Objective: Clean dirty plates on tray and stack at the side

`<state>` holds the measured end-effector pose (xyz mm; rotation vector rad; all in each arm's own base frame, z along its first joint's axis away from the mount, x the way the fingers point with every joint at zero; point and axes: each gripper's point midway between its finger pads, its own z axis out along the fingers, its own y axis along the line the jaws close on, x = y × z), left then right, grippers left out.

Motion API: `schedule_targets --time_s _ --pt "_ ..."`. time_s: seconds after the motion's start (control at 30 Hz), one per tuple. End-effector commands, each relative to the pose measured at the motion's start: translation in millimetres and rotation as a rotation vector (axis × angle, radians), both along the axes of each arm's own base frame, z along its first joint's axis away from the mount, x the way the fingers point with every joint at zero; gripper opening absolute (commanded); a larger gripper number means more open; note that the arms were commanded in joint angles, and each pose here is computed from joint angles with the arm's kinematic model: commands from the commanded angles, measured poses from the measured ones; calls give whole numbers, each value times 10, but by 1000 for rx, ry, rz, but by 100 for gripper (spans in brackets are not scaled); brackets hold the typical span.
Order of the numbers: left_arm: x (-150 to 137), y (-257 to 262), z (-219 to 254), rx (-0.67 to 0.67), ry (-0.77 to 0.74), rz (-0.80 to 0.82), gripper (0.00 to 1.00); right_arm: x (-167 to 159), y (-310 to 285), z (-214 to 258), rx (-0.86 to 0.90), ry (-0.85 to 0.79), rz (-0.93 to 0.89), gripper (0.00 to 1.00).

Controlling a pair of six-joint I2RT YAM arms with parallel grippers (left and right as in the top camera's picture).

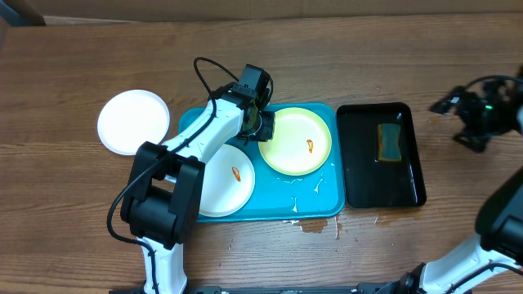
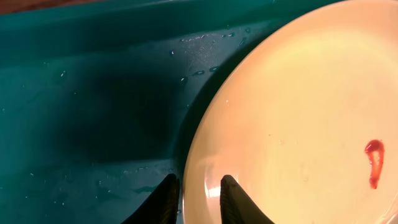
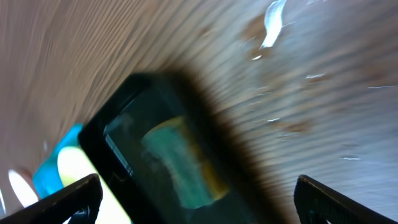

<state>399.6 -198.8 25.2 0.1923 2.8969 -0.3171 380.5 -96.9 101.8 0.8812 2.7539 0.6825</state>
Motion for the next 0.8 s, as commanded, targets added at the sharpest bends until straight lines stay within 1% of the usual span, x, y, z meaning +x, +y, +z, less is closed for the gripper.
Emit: schedule_targets --time_s 0.0,0.13,0.23,0.3,0.33,0.4,0.47,0.57,0.63,0.67,0.77 --pt "6 -25 -23 13 -8 -34 26 101 337 139 -47 -50 140 99" --pt "6 -25 -23 13 -8 -34 27 80 523 29 -201 17 233 91" --pt "8 -26 -23 12 -9 -34 28 -31 564 -45 -348 103 296 87" --pt "10 -28 -22 12 -9 -34 28 -110 585 -74 -416 149 331 83" --pt "10 -28 -22 12 -9 -34 29 -145 601 -94 -438 167 346 80" --pt "10 -28 -22 12 -9 -34 29 -203 645 -142 -458 191 370 65" --pt "9 -28 -22 12 -9 -34 29 -268 686 -214 -452 212 385 58" --pt "9 -28 -22 12 -9 -34 30 -343 699 -340 -445 233 389 59" --pt "9 -28 -22 12 -9 -34 30 -367 728 -442 -430 230 390 65" --pt "9 -28 -22 12 -9 -34 30 -362 761 -486 -412 219 390 66" --pt "9 -28 -22 12 -9 -34 30 -343 875 -590 -352 185 388 64"
